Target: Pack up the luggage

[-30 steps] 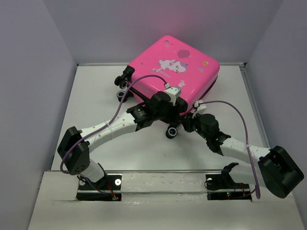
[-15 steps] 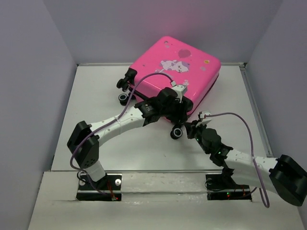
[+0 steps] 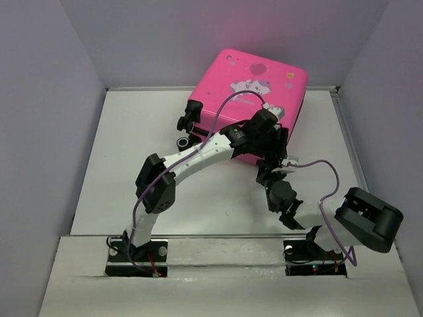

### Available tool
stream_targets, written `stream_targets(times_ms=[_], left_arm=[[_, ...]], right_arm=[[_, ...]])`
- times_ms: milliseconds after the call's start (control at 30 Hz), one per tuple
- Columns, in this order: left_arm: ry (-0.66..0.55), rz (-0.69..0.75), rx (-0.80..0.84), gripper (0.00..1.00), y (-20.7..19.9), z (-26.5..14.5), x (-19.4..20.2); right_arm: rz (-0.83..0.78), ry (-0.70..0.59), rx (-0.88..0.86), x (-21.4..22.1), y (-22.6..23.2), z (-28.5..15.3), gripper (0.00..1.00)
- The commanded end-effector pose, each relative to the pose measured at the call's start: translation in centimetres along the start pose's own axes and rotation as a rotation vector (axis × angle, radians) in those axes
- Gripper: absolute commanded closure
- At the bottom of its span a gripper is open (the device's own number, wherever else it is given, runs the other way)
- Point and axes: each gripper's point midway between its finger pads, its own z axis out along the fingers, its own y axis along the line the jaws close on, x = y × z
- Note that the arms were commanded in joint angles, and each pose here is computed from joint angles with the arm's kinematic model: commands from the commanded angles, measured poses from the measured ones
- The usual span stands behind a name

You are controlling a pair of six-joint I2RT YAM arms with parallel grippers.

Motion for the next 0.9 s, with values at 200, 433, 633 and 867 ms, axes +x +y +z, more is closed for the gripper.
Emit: stream_targets(times_ms=[200, 433, 633, 867], left_arm=[[-0.555, 0.183, 0.199, 0.01, -7.2, -17.9, -11.3], [-0.67, 0.019, -0.286, 0.01, 14.5, -29.6, -10.6], [-0.489, 0.011, -0.651, 0.01, 25.6, -28.3, -5.2], [-0.385, 0.081, -0.428, 0.01, 24.5, -22.9, -5.7]], right_arm=[[0.084, -0.054, -0.16, -1.5, 5.6, -0.8, 0.93], [0.066, -0.034, -0.161, -1.0, 5.9, -0.5, 0.93], [0.059, -0.018, -0.173, -0.8, 6.3, -0.5, 0.93], [0.041, -0.005, -0.191, -0.7, 6.6, -0.5, 0.93]])
